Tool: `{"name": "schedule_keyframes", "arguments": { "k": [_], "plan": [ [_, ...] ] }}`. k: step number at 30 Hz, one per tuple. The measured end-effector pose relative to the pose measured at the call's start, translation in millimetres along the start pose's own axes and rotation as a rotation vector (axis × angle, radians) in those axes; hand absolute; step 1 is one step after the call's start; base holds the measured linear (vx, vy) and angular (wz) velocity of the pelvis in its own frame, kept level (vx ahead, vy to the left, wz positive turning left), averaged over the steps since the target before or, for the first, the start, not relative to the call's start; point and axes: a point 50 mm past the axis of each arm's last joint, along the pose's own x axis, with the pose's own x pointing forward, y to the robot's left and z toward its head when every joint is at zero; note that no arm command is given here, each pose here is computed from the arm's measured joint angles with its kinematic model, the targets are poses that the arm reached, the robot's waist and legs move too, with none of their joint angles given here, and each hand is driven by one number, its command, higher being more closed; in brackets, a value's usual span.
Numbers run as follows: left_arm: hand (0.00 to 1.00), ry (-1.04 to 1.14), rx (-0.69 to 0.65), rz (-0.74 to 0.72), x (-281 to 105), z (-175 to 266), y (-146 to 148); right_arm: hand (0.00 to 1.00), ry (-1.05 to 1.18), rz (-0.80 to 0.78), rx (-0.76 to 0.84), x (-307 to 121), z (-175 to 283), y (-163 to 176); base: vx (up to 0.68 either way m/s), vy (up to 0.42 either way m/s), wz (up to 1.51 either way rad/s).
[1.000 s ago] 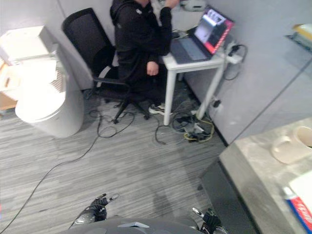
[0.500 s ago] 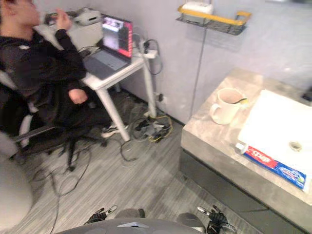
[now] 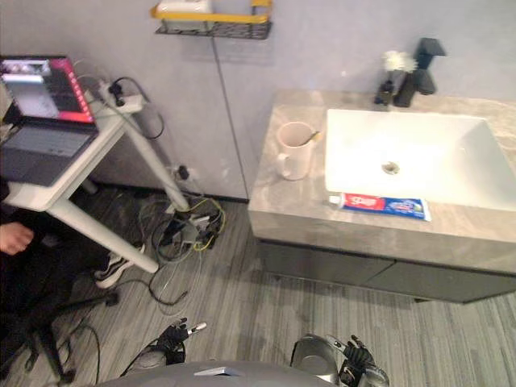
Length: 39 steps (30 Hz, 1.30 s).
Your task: Organize washtable
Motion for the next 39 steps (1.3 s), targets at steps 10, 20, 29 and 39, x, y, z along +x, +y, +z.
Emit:
{"name": "schedule_keyframes", "arguments": {
  "k": [10, 20, 29, 39],
  "plan": [
    [0.0, 0.002, -0.011, -0.023, 1, 1, -8, 0.0, 0.013, 0.017, -0.009, -1, -6, 5, 0.0, -0.098, -0.19],
    [0.0, -0.053, -0.056, -0.01, 3, 16, -9, 0.0, 0.021, 0.007, -0.031, -3, -8, -1, 0.03, -0.036, -0.21],
    [0.0, -0.034, -0.102, 0.028, 2, 10, 2, 0.0, 0.03, 0.0, -0.008, -4, -14, -2, -0.07, 0.11, -0.07],
    [0.0, -0.009, -0.075, 0.025, 2, 6, 3, 0.0, 0.037, 0.028, 0.003, -4, -18, 10, 0.2, 0.031, -0.07]
  ]
}}
